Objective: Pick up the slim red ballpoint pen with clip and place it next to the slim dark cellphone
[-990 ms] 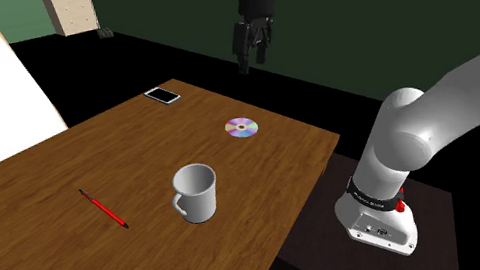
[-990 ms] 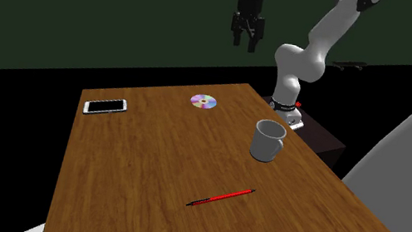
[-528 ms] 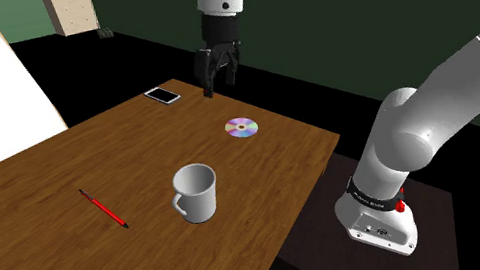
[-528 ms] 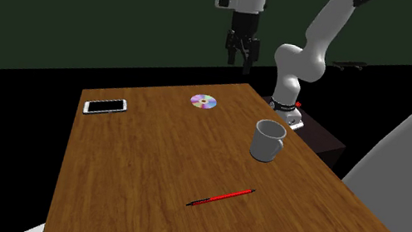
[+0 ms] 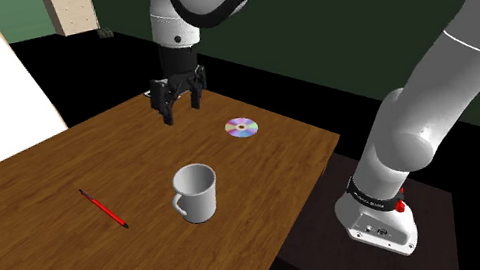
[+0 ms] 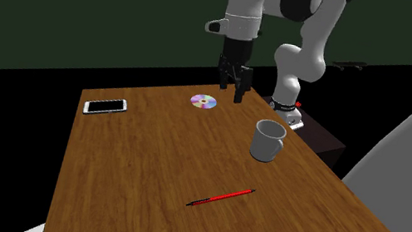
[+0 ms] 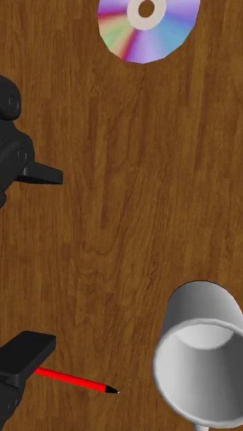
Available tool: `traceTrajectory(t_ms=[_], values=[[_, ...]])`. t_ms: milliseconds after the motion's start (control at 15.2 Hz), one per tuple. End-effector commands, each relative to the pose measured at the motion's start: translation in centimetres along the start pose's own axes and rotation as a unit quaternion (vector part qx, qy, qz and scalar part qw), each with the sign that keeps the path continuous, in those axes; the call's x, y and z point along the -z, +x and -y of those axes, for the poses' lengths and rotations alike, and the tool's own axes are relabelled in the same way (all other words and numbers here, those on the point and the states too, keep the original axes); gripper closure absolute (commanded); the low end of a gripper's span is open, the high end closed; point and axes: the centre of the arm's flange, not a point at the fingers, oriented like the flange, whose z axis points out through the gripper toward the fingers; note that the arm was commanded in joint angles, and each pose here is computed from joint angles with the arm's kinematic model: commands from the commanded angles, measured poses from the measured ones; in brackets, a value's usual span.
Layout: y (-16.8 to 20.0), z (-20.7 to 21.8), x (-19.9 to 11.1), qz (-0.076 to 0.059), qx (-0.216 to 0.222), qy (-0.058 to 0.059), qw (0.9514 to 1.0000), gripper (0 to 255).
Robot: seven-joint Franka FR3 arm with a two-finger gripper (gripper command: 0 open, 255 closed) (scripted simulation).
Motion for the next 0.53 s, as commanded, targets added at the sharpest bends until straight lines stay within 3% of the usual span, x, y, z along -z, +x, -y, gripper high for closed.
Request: traceTrajectory(t_ms=[0, 462], values=[[1.4, 1.9, -1.1, -0.002, -0.003, 0.0, 1.0, 0], [6.4, 8.2, -5.5, -0.009, -0.011, -0.002, 0.9999, 0]])
